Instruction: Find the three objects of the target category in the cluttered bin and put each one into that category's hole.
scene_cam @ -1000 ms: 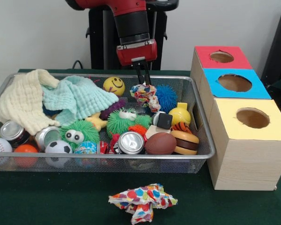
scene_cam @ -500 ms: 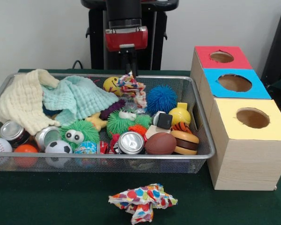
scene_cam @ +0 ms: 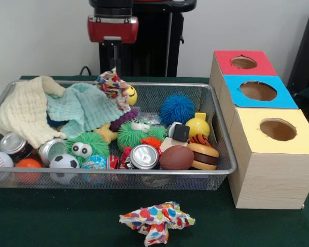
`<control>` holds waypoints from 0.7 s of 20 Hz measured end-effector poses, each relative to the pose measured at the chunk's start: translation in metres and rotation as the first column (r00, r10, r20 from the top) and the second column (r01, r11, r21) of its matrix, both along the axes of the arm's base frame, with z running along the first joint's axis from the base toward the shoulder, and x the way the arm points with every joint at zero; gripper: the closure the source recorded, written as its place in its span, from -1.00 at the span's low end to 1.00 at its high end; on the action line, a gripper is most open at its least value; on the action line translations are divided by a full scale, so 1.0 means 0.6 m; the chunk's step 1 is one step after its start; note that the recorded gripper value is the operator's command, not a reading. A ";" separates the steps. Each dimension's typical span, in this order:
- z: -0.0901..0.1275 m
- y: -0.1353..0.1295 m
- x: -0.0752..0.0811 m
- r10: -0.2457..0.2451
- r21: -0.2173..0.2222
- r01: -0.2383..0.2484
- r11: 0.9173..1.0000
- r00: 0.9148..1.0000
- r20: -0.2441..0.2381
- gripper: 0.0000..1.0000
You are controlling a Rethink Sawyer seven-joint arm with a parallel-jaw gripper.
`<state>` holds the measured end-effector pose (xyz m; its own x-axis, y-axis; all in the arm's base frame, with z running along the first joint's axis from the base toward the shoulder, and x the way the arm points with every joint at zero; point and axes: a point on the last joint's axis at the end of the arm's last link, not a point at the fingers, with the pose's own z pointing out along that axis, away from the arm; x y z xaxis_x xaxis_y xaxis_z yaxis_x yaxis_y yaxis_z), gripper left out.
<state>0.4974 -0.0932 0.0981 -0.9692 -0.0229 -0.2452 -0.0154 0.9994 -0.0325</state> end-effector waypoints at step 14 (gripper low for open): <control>0.062 -0.078 0.076 0.099 -0.158 -0.080 0.984 0.988 0.115 1.00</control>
